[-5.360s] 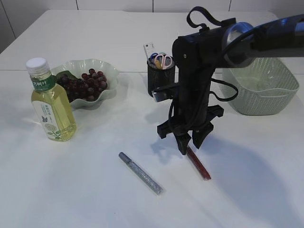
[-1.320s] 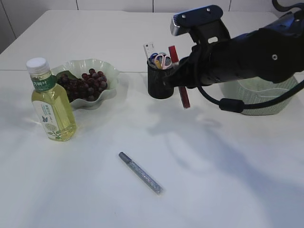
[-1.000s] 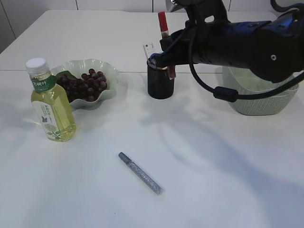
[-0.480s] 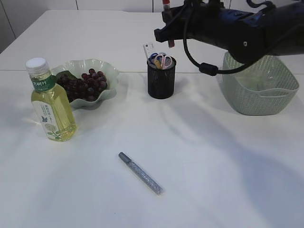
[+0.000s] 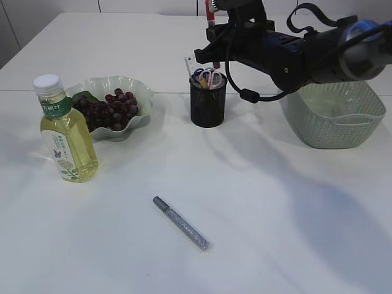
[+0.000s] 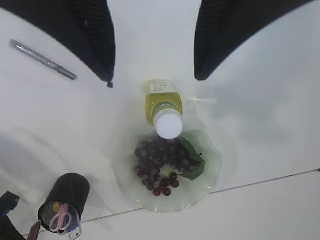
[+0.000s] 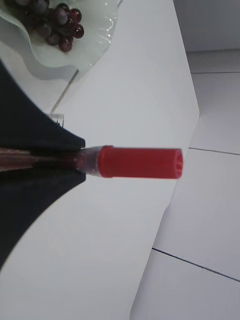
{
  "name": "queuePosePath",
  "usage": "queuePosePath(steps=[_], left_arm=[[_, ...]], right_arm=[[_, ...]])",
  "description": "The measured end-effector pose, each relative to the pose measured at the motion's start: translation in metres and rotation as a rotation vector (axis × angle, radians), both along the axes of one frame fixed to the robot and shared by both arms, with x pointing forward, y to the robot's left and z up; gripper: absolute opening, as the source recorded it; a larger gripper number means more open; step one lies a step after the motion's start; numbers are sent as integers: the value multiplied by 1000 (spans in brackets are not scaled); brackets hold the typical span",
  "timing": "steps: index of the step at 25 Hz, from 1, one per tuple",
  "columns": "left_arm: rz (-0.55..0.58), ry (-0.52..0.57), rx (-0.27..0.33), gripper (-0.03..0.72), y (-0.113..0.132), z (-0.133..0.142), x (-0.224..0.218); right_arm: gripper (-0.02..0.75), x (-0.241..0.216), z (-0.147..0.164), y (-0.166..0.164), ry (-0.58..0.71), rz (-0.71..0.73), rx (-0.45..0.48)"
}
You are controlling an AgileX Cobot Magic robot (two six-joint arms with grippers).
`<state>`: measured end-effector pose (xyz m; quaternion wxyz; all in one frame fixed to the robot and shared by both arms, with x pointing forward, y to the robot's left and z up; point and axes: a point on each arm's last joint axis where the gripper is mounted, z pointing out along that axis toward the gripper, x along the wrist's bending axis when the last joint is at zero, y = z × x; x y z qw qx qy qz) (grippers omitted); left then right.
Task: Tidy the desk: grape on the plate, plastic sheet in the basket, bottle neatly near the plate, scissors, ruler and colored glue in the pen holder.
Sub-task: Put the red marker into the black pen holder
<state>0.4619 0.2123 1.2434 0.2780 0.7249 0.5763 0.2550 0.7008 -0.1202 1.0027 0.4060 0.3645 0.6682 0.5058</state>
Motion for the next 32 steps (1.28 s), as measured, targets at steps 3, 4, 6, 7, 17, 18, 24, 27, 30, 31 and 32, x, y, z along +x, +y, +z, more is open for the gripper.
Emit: queuePosePath(steps=[3,4,6,7,17,18,24,27,30,31,32], left_arm=[[1,-1,2,371,0,0,0],[2,-2,4,371,0,0,0],[2,-2,4,371,0,0,0],[2,-3,5,371,1,0,0],[1,-3,7,371,1,0,0],[1,-3,7,371,1,0,0],[0,-3,8,371,1,0,0],[0,-3,8,371,1,0,0],[0,-3,8,371,1,0,0],[0,-3,8,371,1,0,0],[0,-3,8,371,1,0,0]], right_arm=[[62,4,-6,-2,9,-9,2],[62,4,-7,-2,11,-9,2],[62,5,-9,-2,16,-9,-2],[62,5,-10,-2,18,-10,-1],[63,18,-17,2,25,-28,29],[63,18,-17,2,26,-29,31],[63,20,-28,2,70,-32,14],[64,21,-33,3,84,-33,9],[64,20,-34,3,89,-33,7],[64,20,-34,3,89,-33,7],[64,20,-34,3,89,-33,7]])
